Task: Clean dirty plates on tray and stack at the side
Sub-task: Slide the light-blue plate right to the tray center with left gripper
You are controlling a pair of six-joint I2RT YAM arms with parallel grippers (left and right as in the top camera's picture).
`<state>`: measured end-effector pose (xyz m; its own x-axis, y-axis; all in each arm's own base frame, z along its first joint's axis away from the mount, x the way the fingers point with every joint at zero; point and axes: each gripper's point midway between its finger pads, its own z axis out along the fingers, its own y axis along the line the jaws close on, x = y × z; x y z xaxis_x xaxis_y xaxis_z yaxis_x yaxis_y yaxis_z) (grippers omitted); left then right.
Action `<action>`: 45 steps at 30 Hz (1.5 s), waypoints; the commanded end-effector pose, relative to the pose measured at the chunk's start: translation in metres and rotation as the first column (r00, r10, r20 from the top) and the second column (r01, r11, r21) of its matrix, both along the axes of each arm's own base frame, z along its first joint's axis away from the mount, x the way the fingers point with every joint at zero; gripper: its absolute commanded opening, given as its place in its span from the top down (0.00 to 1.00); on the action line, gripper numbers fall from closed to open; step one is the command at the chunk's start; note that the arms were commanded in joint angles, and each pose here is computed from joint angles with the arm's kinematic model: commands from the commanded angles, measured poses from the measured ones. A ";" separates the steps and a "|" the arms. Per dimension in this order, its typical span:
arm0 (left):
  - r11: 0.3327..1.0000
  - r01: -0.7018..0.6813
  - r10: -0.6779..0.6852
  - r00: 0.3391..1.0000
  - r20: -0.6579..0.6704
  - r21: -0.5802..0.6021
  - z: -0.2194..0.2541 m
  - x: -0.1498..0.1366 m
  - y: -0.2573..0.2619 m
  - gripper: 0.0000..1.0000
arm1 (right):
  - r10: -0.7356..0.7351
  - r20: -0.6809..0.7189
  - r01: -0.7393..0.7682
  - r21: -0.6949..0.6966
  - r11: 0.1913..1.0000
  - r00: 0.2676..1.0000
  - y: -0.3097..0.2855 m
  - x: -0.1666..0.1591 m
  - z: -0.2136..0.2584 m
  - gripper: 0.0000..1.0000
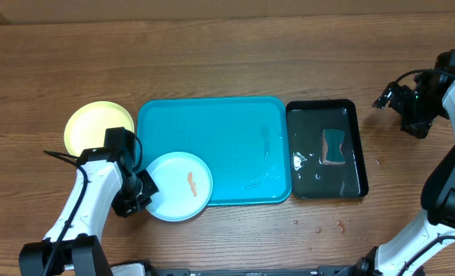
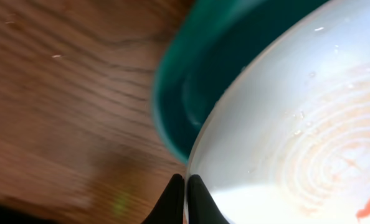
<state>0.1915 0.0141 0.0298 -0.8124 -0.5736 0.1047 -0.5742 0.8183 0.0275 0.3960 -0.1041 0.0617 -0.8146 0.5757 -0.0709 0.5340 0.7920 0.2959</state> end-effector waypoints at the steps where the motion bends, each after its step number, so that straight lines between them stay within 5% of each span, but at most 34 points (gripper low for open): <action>1: 0.992 0.014 -0.012 1.000 0.021 -0.122 -0.001 0.003 -0.021 0.96 | 0.001 0.039 0.000 -0.018 1.000 0.999 -0.003 0.007 0.013 0.00; 14: 0.912 0.016 0.073 0.977 0.201 -0.409 0.015 0.049 -0.069 0.96 | 0.001 0.039 0.000 -0.018 1.000 0.999 -0.003 0.007 0.013 0.00; 23: 0.914 0.094 0.037 0.949 0.312 -0.396 0.019 0.076 -0.090 0.96 | 0.001 0.039 0.000 -0.019 1.000 0.999 -0.003 0.007 0.013 0.00; 37: 0.944 0.281 -0.173 0.866 0.470 -0.171 0.019 0.102 -0.115 0.96 | 0.001 0.039 0.000 -0.018 1.000 0.999 -0.003 0.007 0.013 0.00; 45: 0.886 0.457 -0.351 0.775 0.526 -0.083 0.049 0.120 -0.118 0.63 | 0.001 0.039 0.000 -0.019 1.000 0.999 -0.003 0.007 0.013 0.00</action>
